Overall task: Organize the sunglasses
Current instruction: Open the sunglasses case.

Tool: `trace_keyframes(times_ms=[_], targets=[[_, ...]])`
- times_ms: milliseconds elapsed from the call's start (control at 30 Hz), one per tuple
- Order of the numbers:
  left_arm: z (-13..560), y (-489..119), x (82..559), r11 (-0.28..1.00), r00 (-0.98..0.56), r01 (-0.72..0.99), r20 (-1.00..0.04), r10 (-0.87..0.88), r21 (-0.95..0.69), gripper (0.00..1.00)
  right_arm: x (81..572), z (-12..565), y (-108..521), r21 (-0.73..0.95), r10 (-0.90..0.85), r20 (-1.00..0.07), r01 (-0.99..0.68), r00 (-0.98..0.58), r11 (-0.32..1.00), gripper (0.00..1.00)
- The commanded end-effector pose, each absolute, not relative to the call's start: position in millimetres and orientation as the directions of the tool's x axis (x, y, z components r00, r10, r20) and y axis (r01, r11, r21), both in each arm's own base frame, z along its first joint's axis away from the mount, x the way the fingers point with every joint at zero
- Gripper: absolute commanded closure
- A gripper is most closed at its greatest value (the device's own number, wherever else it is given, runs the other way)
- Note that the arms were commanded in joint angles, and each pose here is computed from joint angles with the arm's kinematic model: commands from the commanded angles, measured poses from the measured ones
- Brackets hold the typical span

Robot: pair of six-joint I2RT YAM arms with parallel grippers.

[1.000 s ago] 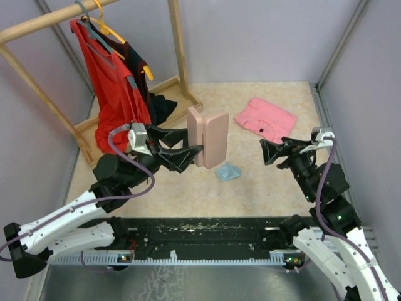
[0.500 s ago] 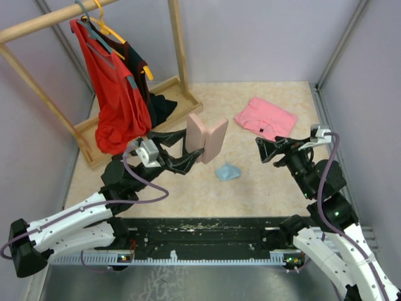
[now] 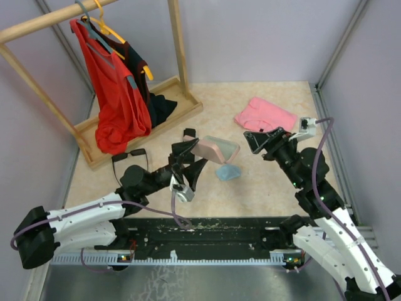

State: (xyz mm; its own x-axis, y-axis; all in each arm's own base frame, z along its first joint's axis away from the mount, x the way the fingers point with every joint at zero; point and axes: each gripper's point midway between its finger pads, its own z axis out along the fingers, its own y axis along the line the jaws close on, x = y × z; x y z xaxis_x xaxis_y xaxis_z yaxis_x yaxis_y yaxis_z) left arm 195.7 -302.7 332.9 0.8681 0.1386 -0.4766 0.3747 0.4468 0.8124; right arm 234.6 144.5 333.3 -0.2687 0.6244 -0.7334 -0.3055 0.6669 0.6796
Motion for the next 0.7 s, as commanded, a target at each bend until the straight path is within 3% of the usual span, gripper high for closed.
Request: trace_keyframes(times_ms=[0,100,300,667], targets=[[344.9,-299.7,192.3,0.387,0.957,0.040,-0.147,0.252,0.921,1.00,239.8,344.6,169.5,0.751,0.665,-0.660,-0.335,-0.351,0.569,0.24],[330.9,-302.0,192.4,0.315,0.953,-0.025,-0.072,0.294,0.949,1.00,245.0,342.7,181.4,0.681,0.567,-0.732,-0.383,-0.379,0.624,0.25],[313.7,-310.9,188.3,0.243,0.954,-0.019,-0.055,0.295,0.970,1.00,260.5,324.1,200.0,0.475,0.270,-0.857,-0.473,-0.438,0.742,0.33],[305.6,-316.0,191.0,0.197,0.944,-0.035,-0.032,0.328,0.980,1.00,254.2,299.4,219.0,0.380,-0.004,-0.842,-0.598,-0.540,0.706,0.42]])
